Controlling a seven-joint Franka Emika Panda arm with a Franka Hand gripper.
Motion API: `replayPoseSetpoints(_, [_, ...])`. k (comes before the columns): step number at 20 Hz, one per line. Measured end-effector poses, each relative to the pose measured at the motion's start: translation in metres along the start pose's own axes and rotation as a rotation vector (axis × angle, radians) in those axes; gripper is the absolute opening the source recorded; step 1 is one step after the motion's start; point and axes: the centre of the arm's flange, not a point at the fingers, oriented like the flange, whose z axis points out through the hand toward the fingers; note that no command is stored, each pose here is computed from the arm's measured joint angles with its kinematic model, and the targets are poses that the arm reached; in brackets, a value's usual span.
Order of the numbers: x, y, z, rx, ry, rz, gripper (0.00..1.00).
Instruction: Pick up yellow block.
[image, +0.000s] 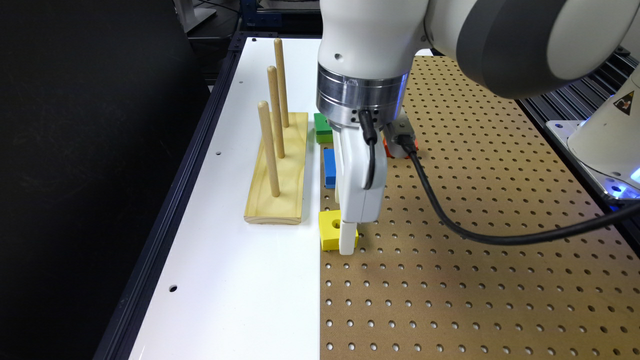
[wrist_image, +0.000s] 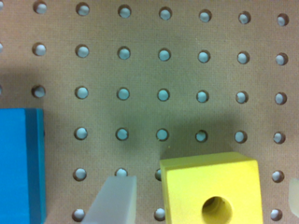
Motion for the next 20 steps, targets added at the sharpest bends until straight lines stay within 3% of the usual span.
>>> replayPoseSetpoints(8, [0.0026,-0.003,-0.003,0.0068,0.0043,0.0018,1.0])
replayPoseSetpoints(12, [0.0027,-0.002,0.004,-0.001,-0.0017,0.0029,1.0])
replayPoseSetpoints(20, [0.0065,-0.005,0.019,0.0005,-0.006,0.0059,1.0])
